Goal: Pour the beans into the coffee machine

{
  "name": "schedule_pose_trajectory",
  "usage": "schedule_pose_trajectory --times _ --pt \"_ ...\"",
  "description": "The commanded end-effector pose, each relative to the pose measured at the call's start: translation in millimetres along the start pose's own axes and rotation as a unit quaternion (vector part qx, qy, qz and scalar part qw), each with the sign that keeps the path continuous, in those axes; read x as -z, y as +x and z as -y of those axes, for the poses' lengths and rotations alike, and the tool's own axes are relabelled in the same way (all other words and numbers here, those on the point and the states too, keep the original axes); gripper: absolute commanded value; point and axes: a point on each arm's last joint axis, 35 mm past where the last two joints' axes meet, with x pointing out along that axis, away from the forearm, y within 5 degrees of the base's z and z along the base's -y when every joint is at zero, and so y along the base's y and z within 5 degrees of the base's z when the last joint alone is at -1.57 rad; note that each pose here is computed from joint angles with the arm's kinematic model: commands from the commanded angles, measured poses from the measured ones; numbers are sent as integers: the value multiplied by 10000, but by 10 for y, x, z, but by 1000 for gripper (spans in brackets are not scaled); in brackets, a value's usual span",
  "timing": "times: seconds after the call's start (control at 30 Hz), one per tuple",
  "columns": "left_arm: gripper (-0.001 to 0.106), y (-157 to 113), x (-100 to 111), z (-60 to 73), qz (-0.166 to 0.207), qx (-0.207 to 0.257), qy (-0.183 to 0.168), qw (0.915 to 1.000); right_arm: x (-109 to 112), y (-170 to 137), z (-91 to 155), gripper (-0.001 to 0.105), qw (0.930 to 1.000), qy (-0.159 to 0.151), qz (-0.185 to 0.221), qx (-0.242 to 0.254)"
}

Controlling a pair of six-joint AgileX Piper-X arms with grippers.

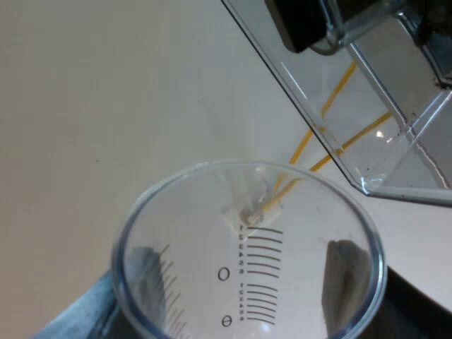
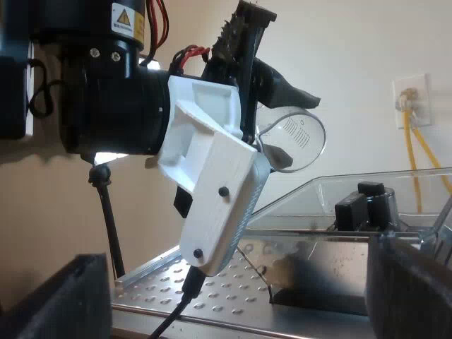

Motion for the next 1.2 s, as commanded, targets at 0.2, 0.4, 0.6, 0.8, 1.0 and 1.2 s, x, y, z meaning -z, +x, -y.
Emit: schedule_pose_trajectory --times 0.2,0.4,0.6,0.8,1.0,1.2 --pt "33 -28 -10 -47 -5 -122 8 9999 -53 -12 8 78 9999 1 134 16" --pt "33 -28 -10 -47 -5 -122 8 9999 -53 -12 8 78 9999 1 134 16" --pt "33 -28 -10 -47 -5 -122 -49 9999 -53 -12 8 78 9999 1 134 16" --pt "33 -28 -10 -47 -5 -122 -49 9999 -53 -12 8 78 9999 1 134 16" --pt "33 -75 12 -79 -12 -172 -428 9989 -53 -12 8 78 9999 1 134 16" --pt "33 -209 117 -164 -71 -315 -1143 9929 -53 -12 8 78 9999 1 134 16"
